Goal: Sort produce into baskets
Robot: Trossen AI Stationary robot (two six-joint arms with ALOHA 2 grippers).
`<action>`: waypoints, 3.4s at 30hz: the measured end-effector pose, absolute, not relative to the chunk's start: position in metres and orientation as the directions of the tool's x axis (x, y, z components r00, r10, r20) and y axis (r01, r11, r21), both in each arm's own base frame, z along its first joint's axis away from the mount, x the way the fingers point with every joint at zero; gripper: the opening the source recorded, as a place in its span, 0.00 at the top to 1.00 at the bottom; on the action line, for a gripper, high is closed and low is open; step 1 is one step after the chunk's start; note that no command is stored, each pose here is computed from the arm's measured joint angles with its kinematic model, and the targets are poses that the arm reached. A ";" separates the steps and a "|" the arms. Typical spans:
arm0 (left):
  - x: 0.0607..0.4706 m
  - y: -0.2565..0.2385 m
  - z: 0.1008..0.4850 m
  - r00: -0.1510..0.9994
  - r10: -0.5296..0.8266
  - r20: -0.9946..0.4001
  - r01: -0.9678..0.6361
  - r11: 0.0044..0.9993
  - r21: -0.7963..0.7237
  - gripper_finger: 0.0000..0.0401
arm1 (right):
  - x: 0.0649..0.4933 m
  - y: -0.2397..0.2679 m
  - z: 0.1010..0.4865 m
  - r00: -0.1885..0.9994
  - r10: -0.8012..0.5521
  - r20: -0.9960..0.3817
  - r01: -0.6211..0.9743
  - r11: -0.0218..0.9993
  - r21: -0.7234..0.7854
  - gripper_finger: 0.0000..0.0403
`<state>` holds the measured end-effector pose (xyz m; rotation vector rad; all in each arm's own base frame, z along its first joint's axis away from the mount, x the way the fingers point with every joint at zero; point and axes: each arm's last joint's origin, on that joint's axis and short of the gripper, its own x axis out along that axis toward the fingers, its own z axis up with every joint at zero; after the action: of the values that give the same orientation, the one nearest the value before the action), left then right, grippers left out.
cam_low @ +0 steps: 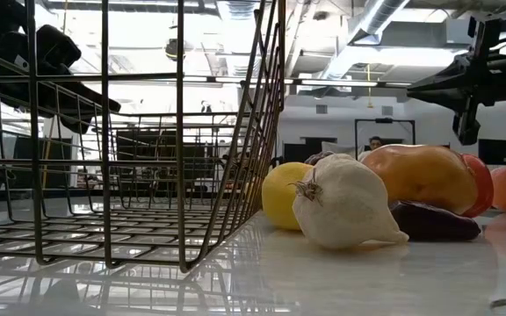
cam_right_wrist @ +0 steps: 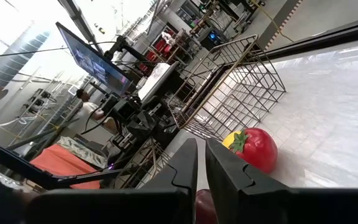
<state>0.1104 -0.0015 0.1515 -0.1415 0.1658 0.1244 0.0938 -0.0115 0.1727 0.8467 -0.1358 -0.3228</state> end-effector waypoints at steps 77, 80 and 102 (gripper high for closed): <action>0.106 0.011 0.189 0.821 0.559 0.112 -0.059 0.278 -0.959 1.00 | 0.093 -0.013 0.188 0.946 -0.292 0.141 0.012 0.465 0.885 0.85; 0.106 0.012 0.187 0.817 0.569 0.099 -0.066 0.262 -0.963 1.00 | 0.093 -0.012 0.188 0.947 -0.287 0.144 0.008 0.470 0.882 0.85; 0.106 0.012 0.197 0.816 0.549 0.181 0.014 0.294 -0.956 1.00 | 0.142 -0.013 0.261 0.963 -0.223 -0.149 0.266 0.726 0.635 0.85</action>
<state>0.1060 0.0120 0.1972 -1.2341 -0.5381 0.3797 0.1418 -0.0133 0.2607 0.7094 0.0634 -0.2699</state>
